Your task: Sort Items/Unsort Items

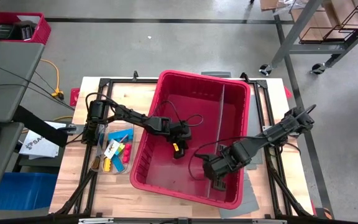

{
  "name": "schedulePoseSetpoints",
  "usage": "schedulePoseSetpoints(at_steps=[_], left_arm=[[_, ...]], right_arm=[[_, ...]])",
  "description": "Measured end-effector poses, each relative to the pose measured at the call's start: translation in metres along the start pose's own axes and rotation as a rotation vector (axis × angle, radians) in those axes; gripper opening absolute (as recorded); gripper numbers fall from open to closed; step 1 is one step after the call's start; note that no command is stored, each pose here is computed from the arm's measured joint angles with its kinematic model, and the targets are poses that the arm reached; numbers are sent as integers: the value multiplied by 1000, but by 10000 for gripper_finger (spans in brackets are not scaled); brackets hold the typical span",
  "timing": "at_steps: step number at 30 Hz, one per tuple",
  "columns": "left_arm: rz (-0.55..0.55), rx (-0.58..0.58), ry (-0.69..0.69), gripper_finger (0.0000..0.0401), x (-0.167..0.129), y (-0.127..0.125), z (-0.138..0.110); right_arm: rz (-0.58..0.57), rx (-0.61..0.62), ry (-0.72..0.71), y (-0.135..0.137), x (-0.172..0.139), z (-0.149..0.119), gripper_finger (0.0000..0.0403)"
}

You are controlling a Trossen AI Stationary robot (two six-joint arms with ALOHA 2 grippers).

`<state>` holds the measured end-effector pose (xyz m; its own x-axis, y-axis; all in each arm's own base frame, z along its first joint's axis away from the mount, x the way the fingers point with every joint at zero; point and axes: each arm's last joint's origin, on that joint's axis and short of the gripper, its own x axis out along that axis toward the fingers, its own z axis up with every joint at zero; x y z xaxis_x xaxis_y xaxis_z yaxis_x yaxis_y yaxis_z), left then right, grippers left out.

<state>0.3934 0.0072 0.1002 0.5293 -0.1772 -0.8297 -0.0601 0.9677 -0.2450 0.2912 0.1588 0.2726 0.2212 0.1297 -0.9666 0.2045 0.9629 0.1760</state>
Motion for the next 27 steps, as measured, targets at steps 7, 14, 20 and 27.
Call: schedulePoseSetpoints(at_steps=[7, 14, 20, 27], left_arm=[[-20, -4, -8, 0, -4, 1, 2], [-56, -62, -35, 0, -40, 15, 13], [-67, -63, -162, 0, -91, 26, 32], [-135, -74, -406, 3, -181, 20, 56]], right_arm=[[31, 66, 34, 1, -20, -17, 0], [-7, 140, 41, -5, -57, -36, 0], [-90, 227, -61, -16, -74, -37, 0], [-142, 389, -207, -37, -85, -12, 10]])
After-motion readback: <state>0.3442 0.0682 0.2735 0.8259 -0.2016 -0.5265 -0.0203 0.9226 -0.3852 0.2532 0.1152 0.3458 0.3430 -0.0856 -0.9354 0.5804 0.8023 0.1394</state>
